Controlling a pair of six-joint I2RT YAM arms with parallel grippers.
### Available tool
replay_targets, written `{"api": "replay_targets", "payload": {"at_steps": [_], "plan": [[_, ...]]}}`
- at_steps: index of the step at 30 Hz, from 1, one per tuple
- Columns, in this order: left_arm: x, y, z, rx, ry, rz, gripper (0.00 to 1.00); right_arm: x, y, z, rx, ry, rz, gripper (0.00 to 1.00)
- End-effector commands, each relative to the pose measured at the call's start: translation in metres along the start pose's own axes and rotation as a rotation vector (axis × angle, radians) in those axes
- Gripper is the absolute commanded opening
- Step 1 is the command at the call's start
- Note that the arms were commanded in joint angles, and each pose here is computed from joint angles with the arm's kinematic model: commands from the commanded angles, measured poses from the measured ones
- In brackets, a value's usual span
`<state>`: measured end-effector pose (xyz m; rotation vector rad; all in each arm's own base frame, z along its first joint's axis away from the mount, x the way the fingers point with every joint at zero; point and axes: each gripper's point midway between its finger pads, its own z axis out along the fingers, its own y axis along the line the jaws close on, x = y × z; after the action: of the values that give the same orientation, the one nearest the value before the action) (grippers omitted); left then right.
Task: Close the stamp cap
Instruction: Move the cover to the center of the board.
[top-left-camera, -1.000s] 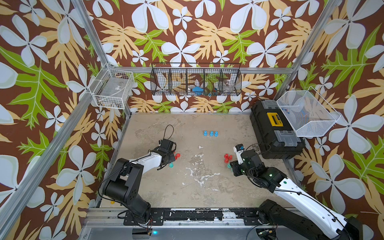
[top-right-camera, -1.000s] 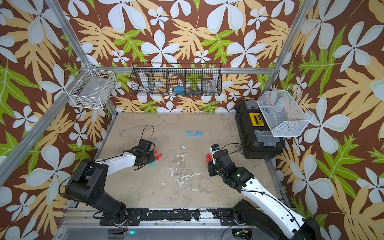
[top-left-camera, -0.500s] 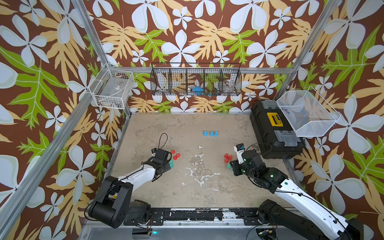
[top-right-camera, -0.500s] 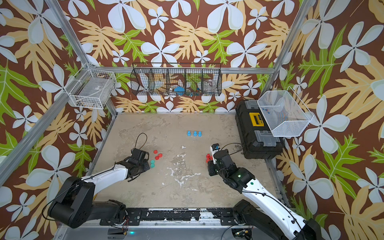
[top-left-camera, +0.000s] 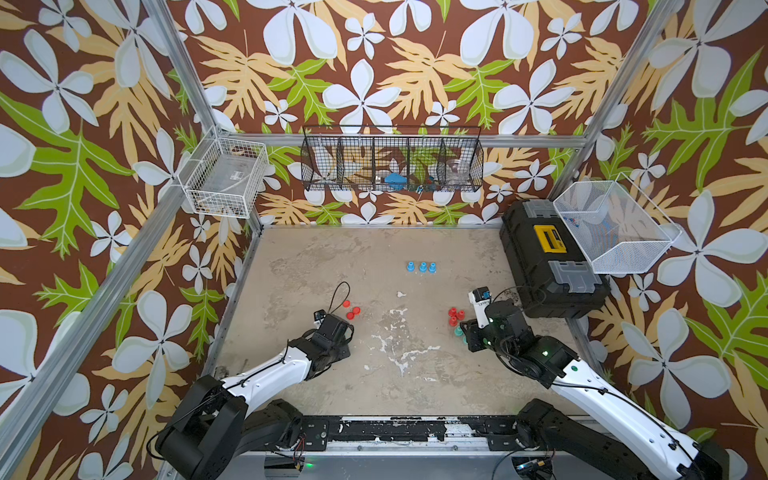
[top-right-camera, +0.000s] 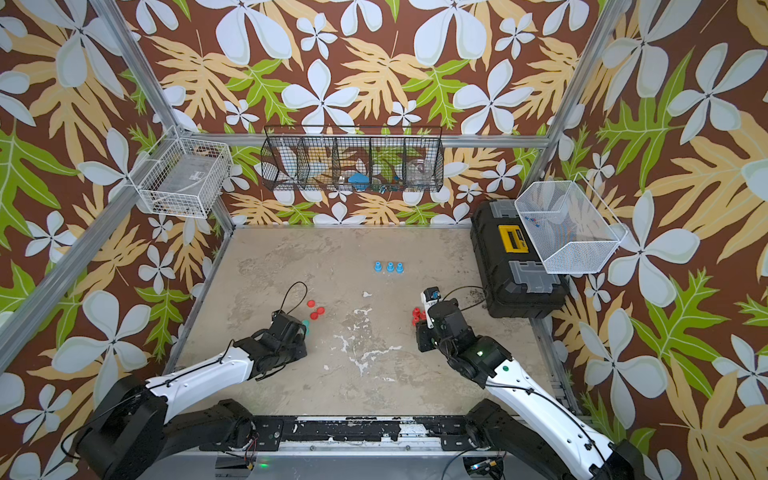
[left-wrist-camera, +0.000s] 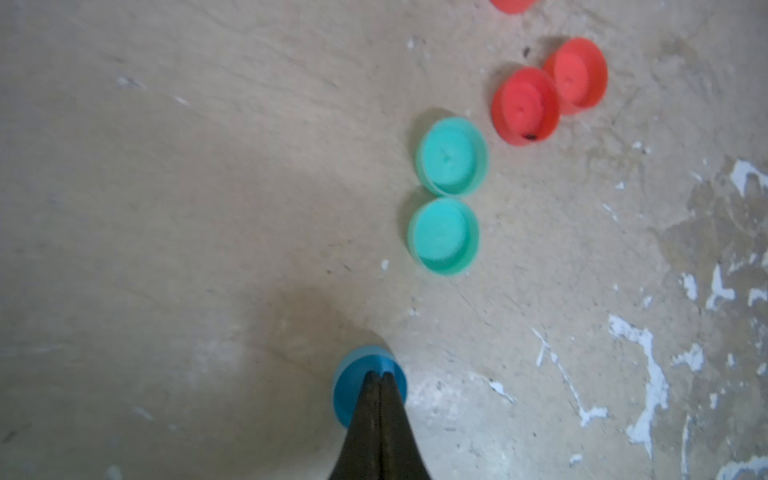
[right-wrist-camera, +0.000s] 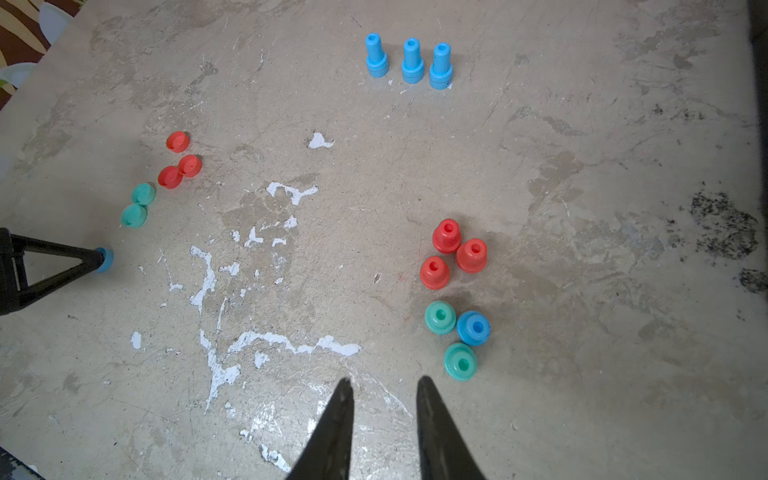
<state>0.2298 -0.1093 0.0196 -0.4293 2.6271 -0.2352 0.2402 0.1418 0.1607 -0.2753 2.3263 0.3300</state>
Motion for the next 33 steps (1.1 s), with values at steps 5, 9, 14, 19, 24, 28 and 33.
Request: {"api": "replay_targets", "payload": {"at_steps": [5, 9, 14, 19, 24, 28, 33], "plan": [[0.016, -0.023, 0.002, 0.010, 0.026, 0.034, 0.01, -0.001, 0.000, 0.000, -0.002, -0.004, 0.009, 0.28], [0.024, -0.041, 0.008, 0.022, 0.043, 0.072, 0.01, -0.001, 0.000, -0.001, -0.002, -0.004, 0.009, 0.28], [0.028, -0.070, 0.013, 0.045, 0.047, 0.130, 0.01, 0.000, -0.001, 0.000, 0.005, 0.000, 0.009, 0.28], [0.028, -0.100, 0.024, 0.086, 0.071, 0.171, 0.01, 0.001, -0.001, 0.000, 0.006, 0.003, 0.009, 0.28], [0.028, -0.126, 0.037, 0.097, 0.090, 0.221, 0.01, 0.001, -0.001, 0.001, 0.009, 0.009, 0.008, 0.28], [0.026, -0.143, 0.045, 0.107, 0.096, 0.250, 0.01, 0.002, -0.002, 0.002, 0.016, 0.012, 0.007, 0.28], [0.022, -0.164, 0.049, 0.124, 0.096, 0.280, 0.01, 0.003, -0.003, 0.004, 0.023, 0.017, 0.006, 0.28]]}}
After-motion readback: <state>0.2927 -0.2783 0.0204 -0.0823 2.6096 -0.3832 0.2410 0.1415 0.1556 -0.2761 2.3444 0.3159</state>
